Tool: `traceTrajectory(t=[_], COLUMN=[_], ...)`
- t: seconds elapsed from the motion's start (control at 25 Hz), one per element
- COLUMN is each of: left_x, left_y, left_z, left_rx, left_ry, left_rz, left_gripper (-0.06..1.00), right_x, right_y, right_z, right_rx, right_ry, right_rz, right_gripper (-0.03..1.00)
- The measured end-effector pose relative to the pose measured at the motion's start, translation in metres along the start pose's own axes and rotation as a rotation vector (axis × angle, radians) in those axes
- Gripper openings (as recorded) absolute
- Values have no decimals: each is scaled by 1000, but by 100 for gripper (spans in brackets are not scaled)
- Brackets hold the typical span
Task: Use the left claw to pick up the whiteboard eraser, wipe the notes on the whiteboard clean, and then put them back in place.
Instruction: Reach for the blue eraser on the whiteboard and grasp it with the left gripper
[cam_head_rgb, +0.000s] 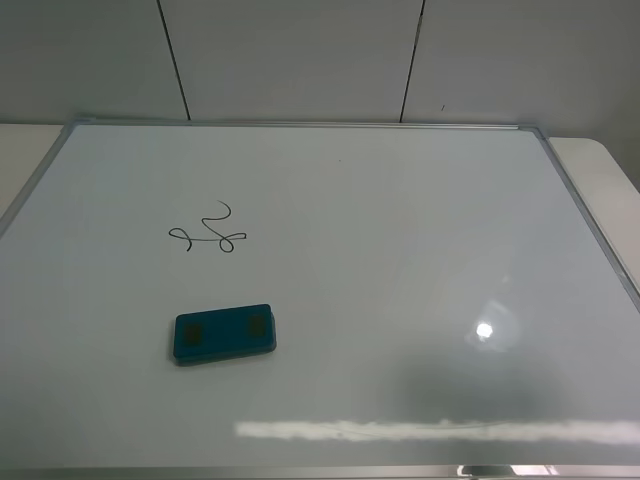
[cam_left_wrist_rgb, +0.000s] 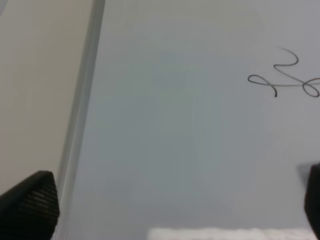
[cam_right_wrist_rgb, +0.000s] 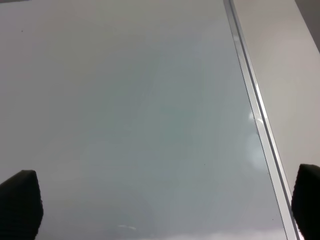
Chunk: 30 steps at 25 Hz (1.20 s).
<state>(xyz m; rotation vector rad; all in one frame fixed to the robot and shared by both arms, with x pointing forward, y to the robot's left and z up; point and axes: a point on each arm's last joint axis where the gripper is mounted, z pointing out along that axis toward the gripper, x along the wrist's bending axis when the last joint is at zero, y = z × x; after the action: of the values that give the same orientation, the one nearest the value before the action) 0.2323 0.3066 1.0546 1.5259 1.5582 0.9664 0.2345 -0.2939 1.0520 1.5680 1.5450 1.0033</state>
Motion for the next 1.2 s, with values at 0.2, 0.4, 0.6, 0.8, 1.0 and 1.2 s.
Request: traceTrajectory(t=[0.2, 0.4, 0.6, 0.8, 1.0, 1.2], left_x=[0, 0, -1, -7, -19, -33], left_y=[0, 0, 1, 23, 55, 70], left_z=[0, 0, 1, 9, 34, 63], left_rx=[0, 0, 6, 97, 307, 426], left_ry=[0, 0, -6, -78, -248, -457], left_rz=[0, 1, 89, 223, 472, 664], left_gripper=[99, 99, 99, 99, 99, 99], right_x=[0, 0, 0, 0, 0, 0], right_y=[0, 0, 0, 0, 0, 0], right_z=[0, 0, 0, 0, 0, 0], right_rx=[0, 0, 0, 0, 0, 0], right_ry=[0, 0, 0, 0, 0, 0], right_rz=[0, 0, 0, 0, 0, 0], right_gripper=[99, 99, 99, 99, 99, 99])
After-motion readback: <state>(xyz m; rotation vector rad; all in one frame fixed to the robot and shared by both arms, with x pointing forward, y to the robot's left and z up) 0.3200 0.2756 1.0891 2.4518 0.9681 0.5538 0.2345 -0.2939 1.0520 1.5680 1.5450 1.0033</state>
